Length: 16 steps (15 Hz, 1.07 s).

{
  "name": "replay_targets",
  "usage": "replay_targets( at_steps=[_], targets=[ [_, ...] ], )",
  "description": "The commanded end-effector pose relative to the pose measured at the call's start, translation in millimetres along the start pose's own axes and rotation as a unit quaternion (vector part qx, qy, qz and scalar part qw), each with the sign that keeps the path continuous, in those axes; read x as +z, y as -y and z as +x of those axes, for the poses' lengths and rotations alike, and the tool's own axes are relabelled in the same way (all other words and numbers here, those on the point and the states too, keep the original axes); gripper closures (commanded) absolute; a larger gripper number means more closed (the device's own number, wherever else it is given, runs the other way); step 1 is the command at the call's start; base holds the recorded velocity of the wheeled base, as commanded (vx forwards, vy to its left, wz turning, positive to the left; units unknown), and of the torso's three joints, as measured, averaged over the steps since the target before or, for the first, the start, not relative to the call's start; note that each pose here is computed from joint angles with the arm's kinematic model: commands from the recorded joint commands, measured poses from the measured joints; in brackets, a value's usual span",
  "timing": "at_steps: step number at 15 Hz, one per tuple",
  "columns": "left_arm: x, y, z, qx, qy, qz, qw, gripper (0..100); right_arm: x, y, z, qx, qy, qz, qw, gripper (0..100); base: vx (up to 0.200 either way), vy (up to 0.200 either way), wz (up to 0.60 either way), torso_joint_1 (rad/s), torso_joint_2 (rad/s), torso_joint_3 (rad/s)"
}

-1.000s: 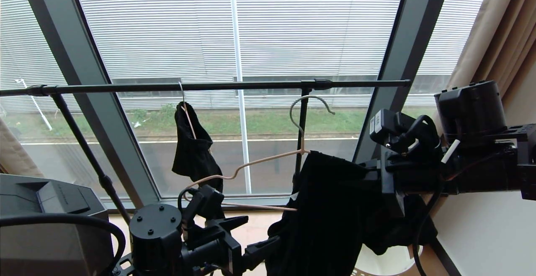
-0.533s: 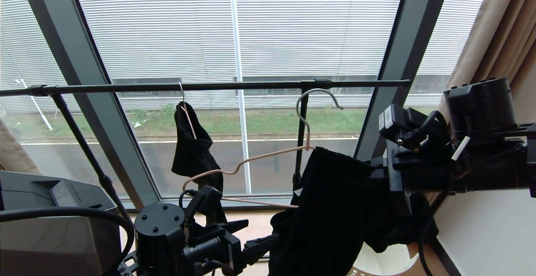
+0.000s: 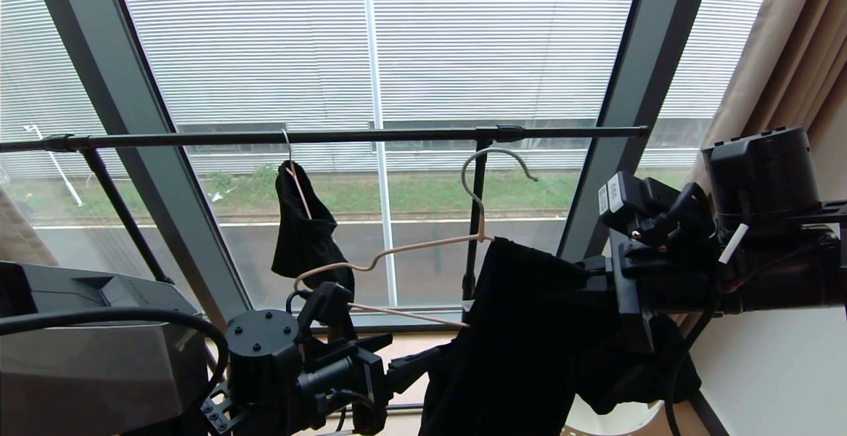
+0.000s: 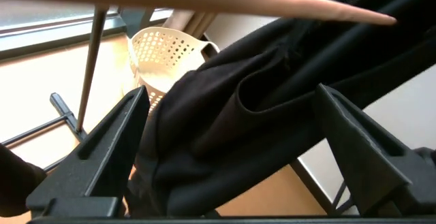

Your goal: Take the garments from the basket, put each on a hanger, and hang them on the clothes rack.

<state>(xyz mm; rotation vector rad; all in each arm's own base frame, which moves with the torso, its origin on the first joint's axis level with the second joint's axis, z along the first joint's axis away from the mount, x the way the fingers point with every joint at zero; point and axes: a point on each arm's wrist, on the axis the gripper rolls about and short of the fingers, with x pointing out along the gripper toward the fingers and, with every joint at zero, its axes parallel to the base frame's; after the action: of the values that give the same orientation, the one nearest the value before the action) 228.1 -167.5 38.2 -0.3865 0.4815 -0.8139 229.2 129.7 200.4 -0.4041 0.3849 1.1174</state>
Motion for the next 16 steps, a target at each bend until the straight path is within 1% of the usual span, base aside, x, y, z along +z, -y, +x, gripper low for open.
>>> replay_targets(
  at_steps=[1, 6, 11, 16],
  targets=[
    [-2.9, -3.5, 3.5, 0.010, -0.002, -0.002, 0.9999, 0, 1.6, -4.5, -1.3, 0.005, 0.004, -0.005, 1.0000, 100, 0.000, 0.000, 0.00, 0.000, 0.00, 0.000],
    [-4.1, -2.8, 4.1, 0.010, -0.004, 0.000, 0.9999, 0, 2.3, -5.6, -1.1, 0.006, 0.004, -0.007, 0.9999, 100, 0.000, 0.000, 0.00, 0.000, 0.00, 0.000],
    [-4.5, -1.5, 2.4, 0.009, -0.005, 0.003, 0.9999, 0, 2.3, -3.0, 0.3, 0.004, 0.003, -0.004, 1.0000, 100, 0.000, 0.000, 0.00, 0.000, 0.00, 0.000],
    [-8.7, 3.5, 2.0, 0.004, -0.013, 0.013, 0.9998, 0, 0.2, -0.5, 6.4, 0.008, -0.003, 0.000, 1.0000, 100, 0.000, 0.000, 0.00, 0.000, 0.00, 0.000]
  ],
)
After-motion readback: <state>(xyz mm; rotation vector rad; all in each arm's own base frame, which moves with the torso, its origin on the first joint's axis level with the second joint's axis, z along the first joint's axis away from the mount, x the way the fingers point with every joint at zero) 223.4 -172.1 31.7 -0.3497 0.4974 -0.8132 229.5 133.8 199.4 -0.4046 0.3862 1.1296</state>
